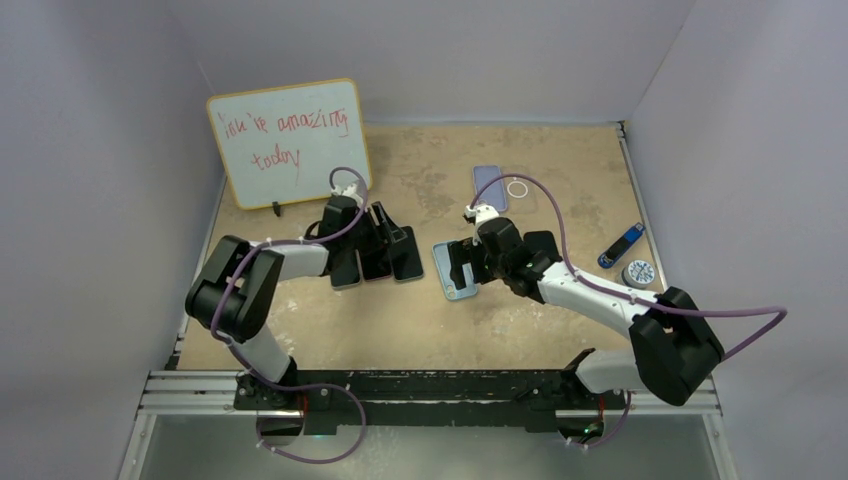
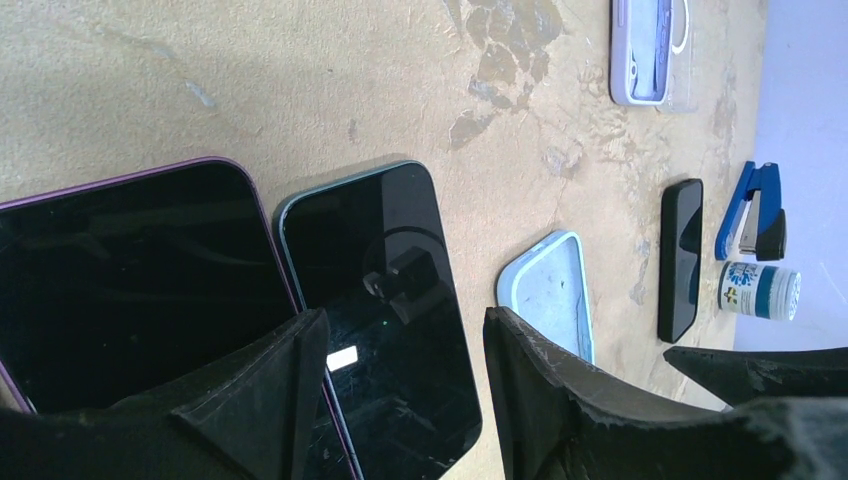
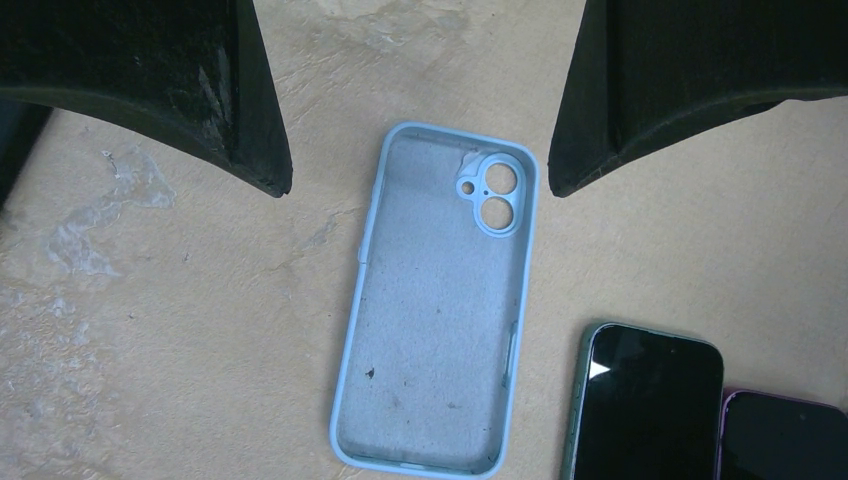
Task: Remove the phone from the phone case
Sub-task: Place the phone at the center of the board.
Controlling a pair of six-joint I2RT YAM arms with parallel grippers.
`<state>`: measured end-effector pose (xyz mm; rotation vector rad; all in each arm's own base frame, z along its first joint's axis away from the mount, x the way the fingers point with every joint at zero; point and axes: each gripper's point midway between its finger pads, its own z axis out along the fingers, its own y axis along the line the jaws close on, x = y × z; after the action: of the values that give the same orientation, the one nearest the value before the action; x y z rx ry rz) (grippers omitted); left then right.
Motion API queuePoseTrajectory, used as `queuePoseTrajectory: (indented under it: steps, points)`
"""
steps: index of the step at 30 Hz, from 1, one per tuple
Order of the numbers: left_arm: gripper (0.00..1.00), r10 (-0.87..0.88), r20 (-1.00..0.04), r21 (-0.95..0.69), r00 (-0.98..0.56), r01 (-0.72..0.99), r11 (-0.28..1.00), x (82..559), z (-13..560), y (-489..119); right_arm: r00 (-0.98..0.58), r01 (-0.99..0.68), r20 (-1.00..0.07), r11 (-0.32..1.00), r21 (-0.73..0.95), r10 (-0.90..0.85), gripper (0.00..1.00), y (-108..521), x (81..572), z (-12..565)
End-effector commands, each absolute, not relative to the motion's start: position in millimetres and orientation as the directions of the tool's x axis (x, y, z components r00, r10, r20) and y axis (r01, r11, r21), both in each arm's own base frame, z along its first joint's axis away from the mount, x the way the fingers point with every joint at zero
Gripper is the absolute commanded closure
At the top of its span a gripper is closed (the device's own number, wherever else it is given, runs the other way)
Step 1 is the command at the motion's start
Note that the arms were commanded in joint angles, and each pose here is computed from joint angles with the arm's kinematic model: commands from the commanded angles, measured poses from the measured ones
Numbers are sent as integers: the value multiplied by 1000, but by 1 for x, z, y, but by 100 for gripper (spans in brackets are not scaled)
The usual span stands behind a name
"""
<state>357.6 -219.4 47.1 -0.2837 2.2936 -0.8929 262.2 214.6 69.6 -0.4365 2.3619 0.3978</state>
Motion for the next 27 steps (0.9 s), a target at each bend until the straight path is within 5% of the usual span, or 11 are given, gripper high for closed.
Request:
queuePoseTrajectory:
  steps: [1,15,27]
  points:
    - [40,-429,-523,-697,-736,81,712,371,69,-230,-685,-421,-701,893,159,-198,1,218,269,77]
    - [33,-396,-709,-561,-583,128,818,344,163,-178,-729,-423,-635,898,124,-255,3,226,280,61]
    - [16,-279,-859,-392,-430,200,898,289,263,-130,-767,-411,-562,910,56,-311,33,215,301,41]
